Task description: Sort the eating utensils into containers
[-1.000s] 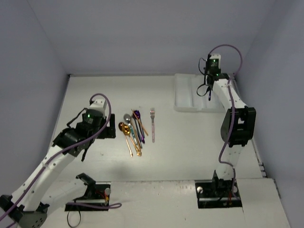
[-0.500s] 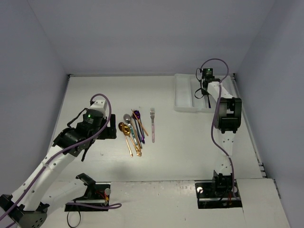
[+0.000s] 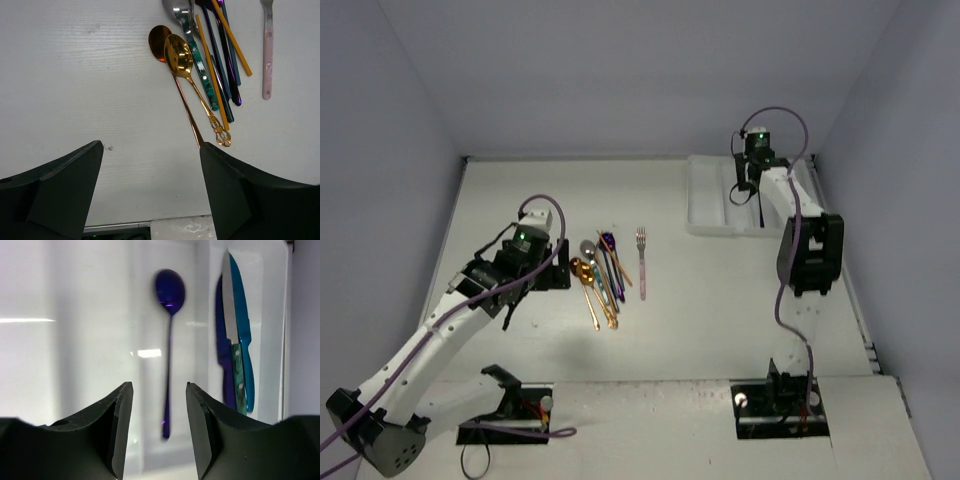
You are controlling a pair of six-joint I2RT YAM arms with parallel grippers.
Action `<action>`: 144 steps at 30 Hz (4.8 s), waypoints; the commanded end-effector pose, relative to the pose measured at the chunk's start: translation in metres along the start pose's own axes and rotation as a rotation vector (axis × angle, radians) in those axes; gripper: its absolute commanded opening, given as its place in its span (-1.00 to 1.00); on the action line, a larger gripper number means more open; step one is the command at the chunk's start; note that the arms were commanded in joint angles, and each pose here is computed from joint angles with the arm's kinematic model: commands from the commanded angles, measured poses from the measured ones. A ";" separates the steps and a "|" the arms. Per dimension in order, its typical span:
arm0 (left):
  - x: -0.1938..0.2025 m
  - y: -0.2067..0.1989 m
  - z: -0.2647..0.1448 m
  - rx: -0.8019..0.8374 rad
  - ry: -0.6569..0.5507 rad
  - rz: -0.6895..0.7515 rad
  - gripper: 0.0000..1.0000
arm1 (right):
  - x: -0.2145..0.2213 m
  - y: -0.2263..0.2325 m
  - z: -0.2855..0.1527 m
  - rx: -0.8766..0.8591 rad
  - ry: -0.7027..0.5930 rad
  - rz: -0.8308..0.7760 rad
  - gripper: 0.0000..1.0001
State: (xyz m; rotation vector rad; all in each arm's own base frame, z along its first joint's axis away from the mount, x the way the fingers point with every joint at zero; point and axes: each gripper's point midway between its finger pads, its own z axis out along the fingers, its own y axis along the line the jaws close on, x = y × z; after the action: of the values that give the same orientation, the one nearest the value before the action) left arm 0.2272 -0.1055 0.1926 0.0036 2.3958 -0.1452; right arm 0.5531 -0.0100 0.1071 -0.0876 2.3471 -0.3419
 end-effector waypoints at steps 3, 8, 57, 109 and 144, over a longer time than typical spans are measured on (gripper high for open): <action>-0.004 -0.006 0.028 -0.050 0.023 -0.082 0.27 | -0.026 0.133 -0.147 -0.258 -0.197 0.029 -0.14; 0.013 -0.021 0.071 -0.050 0.103 -0.149 -0.13 | 0.033 0.188 -0.182 -0.307 -0.139 0.050 -0.15; 0.028 0.043 0.116 -0.399 0.188 -0.128 -1.00 | 0.095 0.228 -0.274 -0.573 -0.142 0.073 -0.16; -0.119 -0.075 0.021 0.305 -0.278 -0.445 0.13 | 0.002 0.274 -0.307 -0.744 -0.322 0.172 -1.00; 0.025 -0.009 0.075 -0.014 0.079 -0.350 0.52 | 0.011 -0.047 0.037 0.166 -0.009 0.122 -0.23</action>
State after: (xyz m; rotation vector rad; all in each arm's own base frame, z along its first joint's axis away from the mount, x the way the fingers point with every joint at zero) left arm 0.2413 -0.1141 0.1064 -0.3859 2.5066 -0.2424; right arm 0.5545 -0.0551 0.0280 0.1169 2.4173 -0.4423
